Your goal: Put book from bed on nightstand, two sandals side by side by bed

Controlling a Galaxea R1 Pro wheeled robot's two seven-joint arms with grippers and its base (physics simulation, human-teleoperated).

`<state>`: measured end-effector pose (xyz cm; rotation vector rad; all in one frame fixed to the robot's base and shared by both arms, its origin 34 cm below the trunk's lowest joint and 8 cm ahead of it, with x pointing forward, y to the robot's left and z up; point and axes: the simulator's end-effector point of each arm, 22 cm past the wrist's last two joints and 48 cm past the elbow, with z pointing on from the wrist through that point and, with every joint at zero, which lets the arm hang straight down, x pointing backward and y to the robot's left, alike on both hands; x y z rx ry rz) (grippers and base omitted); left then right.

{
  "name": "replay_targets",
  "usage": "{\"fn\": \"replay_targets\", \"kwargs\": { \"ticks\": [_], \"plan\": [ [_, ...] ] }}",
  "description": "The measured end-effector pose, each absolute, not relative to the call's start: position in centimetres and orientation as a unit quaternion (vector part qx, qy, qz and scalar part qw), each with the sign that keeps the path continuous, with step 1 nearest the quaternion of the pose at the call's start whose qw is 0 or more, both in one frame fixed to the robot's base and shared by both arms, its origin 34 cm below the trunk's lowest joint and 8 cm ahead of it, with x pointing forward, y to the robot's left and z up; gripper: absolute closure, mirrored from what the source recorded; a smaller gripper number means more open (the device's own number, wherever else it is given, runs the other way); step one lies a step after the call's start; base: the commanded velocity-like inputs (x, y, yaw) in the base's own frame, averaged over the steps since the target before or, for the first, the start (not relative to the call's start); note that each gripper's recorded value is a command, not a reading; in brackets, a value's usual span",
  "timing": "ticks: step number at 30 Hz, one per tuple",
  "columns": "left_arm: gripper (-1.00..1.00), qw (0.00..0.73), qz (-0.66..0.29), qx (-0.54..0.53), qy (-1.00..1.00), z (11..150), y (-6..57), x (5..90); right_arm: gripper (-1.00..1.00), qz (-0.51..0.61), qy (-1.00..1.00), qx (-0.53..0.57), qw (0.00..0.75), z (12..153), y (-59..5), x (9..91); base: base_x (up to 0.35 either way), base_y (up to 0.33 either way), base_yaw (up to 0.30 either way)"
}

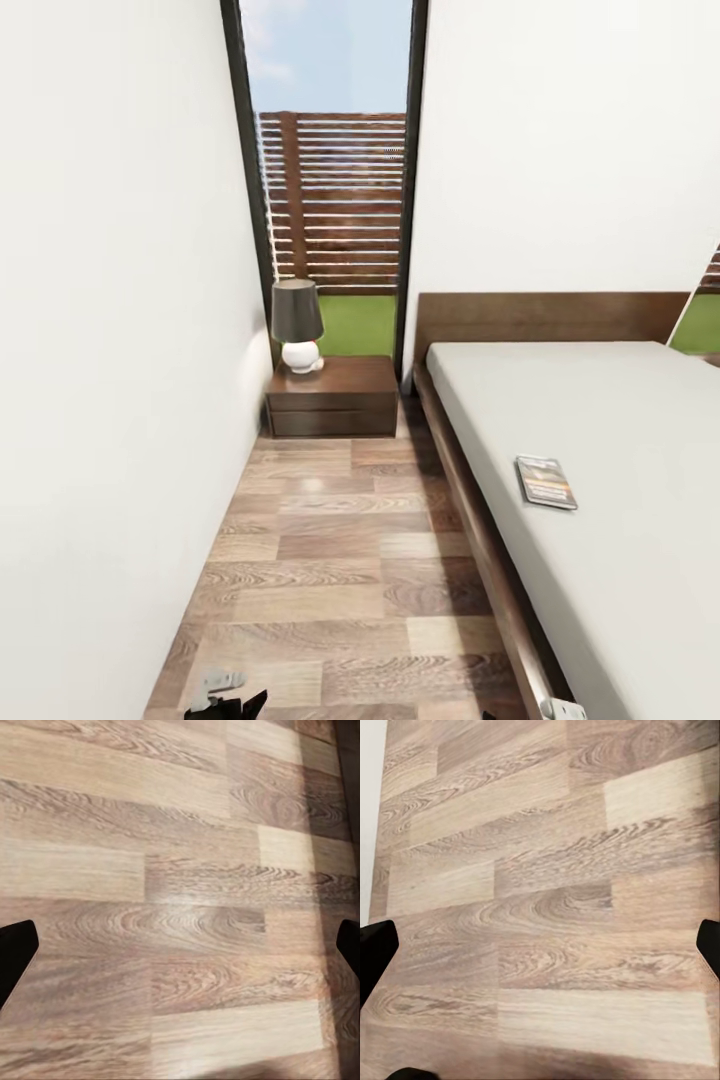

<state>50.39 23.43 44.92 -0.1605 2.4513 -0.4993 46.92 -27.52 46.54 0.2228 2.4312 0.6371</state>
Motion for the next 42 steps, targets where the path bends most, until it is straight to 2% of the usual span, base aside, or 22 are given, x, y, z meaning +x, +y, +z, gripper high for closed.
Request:
{"fn": "replay_targets", "kwargs": {
  "ticks": [42],
  "plan": [
    [-1.00,0.312,-0.189,-0.061,0.929,44.92,23.41,50.39,-1.00,0.240,0.918,0.084,0.304,46.54,-27.51,46.92,0.331,0.016,0.000]
  ]
}}
